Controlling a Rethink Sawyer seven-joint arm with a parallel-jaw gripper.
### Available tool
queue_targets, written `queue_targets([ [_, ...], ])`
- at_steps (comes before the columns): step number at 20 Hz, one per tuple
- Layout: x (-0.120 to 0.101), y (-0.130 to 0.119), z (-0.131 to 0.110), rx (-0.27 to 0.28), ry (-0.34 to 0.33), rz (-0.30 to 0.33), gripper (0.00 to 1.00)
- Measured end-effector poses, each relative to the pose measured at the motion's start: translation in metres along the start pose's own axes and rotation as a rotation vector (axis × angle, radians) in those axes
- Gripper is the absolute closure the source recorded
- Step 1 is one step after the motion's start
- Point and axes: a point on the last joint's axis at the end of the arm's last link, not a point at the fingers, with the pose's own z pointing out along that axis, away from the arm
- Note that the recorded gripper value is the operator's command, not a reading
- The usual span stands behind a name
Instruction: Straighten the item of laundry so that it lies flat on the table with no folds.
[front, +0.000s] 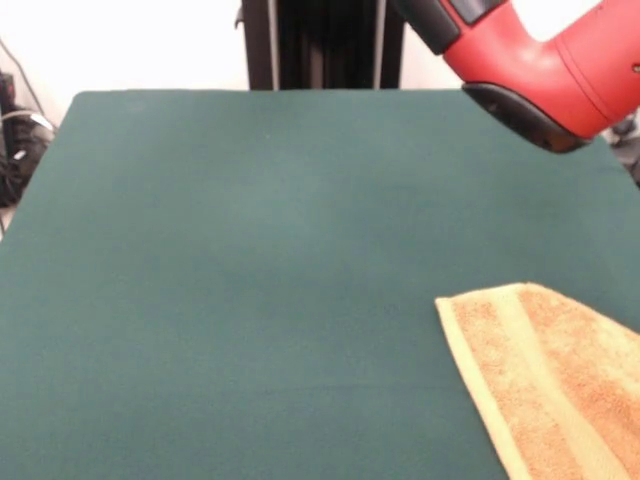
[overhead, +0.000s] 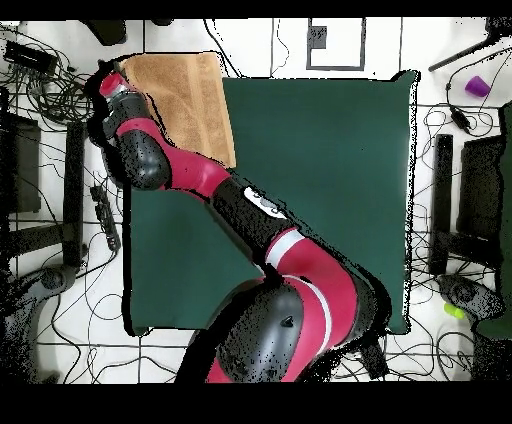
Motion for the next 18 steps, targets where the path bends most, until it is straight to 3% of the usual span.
queue_targets([
  [11, 0.002, -0.011, -0.001, -0.001, 0.006, -0.016, 1.00],
  [18, -0.021, -0.018, -0.004, -0.001, -0.018, -0.016, 1.00],
])
